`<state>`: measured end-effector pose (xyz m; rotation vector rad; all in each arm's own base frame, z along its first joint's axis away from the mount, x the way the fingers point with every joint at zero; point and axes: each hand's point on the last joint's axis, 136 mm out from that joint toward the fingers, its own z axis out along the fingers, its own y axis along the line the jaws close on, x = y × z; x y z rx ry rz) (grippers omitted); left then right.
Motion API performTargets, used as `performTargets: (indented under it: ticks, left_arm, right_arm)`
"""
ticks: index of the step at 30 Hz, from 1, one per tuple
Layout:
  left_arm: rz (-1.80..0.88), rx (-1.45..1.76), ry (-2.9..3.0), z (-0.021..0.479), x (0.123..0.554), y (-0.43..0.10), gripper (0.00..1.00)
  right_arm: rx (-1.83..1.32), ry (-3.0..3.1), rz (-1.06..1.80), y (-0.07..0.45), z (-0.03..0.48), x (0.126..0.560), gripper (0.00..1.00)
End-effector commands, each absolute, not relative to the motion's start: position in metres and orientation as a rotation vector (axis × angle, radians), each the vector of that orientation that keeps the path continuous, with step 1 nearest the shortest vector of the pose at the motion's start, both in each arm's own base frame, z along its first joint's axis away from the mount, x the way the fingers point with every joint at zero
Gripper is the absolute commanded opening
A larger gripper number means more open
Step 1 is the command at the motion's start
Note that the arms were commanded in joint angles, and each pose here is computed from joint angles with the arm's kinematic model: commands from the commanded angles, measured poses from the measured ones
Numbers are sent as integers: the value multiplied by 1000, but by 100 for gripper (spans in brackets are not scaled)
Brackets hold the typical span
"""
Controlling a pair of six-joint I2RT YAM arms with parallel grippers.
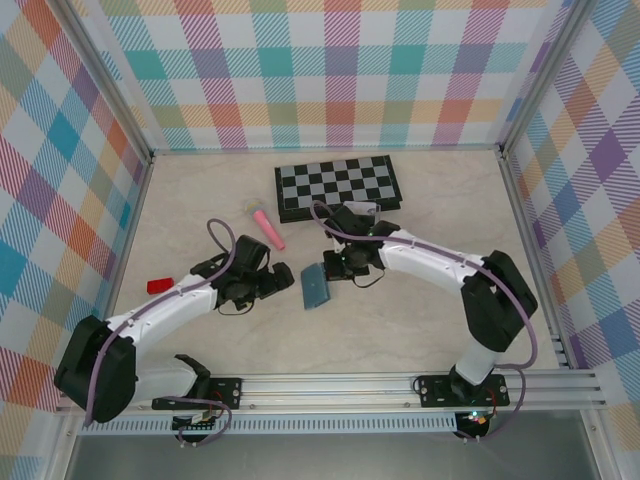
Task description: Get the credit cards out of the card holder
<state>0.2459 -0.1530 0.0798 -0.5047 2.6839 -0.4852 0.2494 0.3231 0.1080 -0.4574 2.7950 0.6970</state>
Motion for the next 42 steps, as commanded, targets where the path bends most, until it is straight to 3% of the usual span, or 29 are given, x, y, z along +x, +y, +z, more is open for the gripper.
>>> performTargets:
  ticks: [1,21,29,35,42]
  left_arm:
    - [-436,-564,2653,84,245,-141,100]
    - [-486,-611,2573,97,224,-124,100]
    - [-571,-560,2612,92,225,-141,99]
    - [-704,-493,2637,89,232,-166,88]
    - [-811,-443,2702,78,245,-196,59]
  right_arm:
    - [-578,2741,874,350,123,241,0]
    - [-601,2693,1065,385,139,248,0]
    - [-489,2786,767,346,109,261,0]
    - [-333,2860,577,290,81,266,0]
    - [-245,2914,459,252,58,266,0]
